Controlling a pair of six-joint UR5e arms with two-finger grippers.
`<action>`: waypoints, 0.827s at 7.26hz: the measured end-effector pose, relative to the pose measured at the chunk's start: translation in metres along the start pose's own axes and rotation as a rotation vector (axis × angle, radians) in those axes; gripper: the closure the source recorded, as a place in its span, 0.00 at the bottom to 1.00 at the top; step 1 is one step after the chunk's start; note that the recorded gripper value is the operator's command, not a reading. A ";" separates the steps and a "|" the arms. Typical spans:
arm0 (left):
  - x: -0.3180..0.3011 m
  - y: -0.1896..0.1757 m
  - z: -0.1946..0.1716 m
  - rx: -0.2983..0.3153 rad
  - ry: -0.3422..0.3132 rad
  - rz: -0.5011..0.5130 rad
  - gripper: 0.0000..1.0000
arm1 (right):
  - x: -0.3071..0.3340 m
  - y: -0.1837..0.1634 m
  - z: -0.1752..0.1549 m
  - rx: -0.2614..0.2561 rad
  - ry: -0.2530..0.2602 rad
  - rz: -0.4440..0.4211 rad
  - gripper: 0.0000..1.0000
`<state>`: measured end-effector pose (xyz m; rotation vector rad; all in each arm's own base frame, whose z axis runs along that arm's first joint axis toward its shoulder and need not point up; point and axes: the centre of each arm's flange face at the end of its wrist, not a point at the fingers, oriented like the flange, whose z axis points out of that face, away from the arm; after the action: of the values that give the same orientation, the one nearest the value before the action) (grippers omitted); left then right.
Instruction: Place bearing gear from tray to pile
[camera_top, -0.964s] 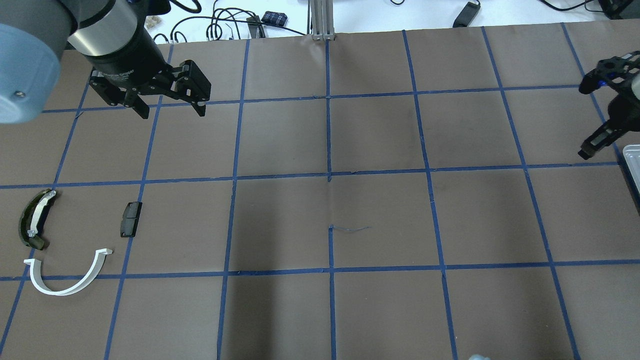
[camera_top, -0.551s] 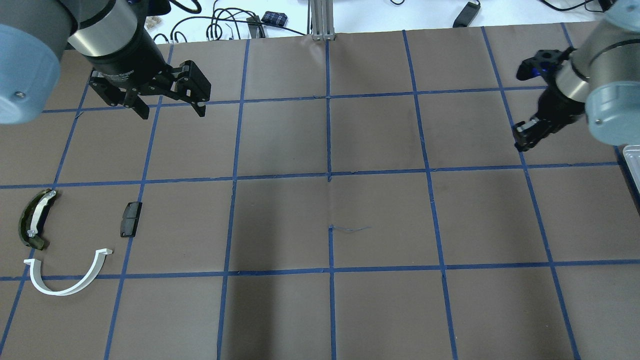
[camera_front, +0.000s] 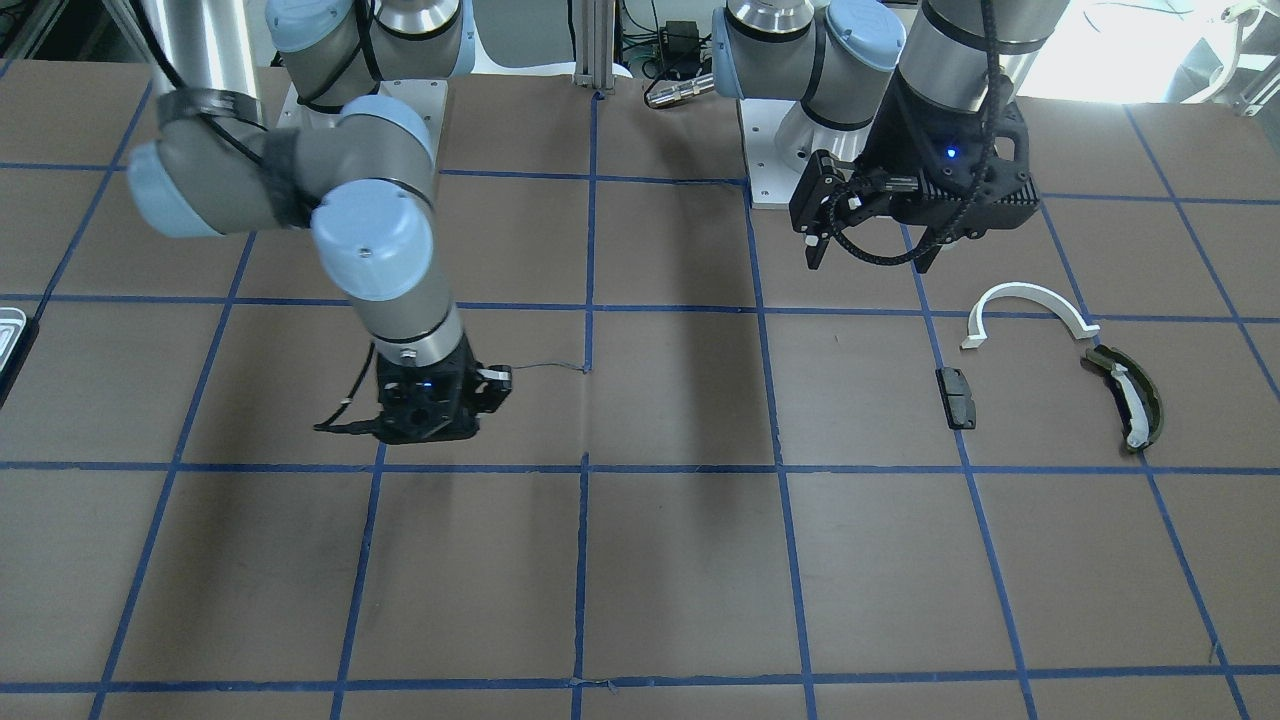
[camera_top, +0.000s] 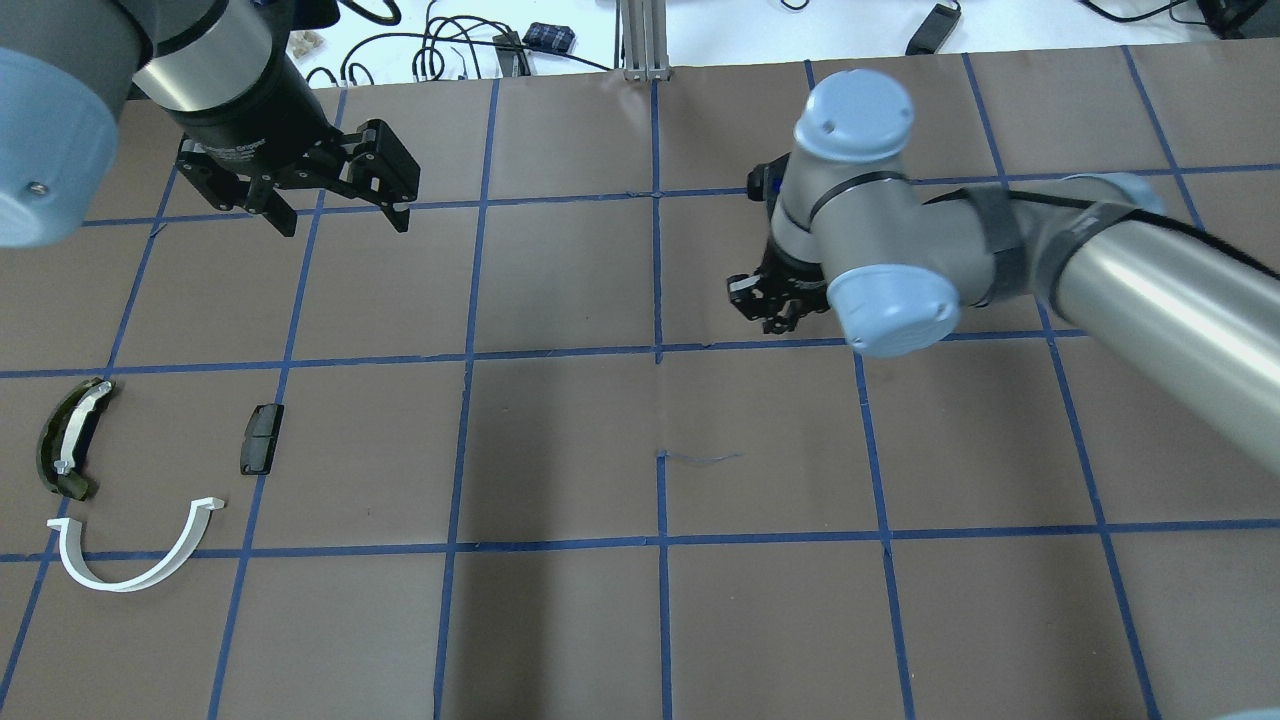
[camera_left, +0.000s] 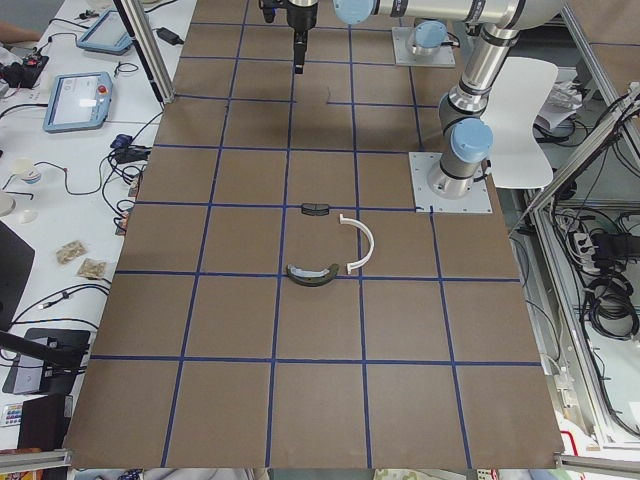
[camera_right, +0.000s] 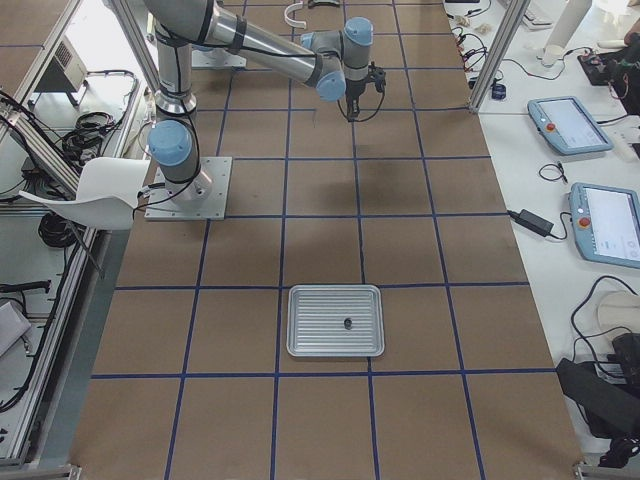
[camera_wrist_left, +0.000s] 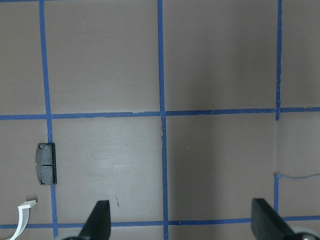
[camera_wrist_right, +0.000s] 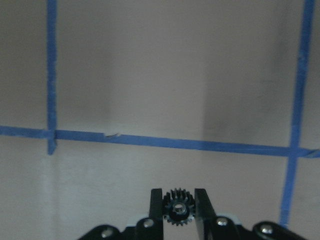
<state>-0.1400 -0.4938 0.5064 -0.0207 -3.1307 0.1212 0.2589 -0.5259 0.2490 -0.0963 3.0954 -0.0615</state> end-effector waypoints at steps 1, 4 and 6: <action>0.000 0.000 0.000 0.001 0.000 -0.001 0.00 | -0.036 0.008 0.024 0.006 -0.003 0.022 0.95; 0.001 0.001 0.004 -0.001 0.001 -0.005 0.00 | -0.078 0.020 0.055 0.001 -0.035 0.055 0.01; 0.002 0.000 0.010 0.018 -0.002 0.003 0.00 | -0.077 0.016 0.053 0.020 -0.046 0.050 0.00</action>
<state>-0.1421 -0.4944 0.4967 -0.0252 -3.1317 0.1497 0.3372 -0.5073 0.1983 -0.0197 3.0486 -0.0877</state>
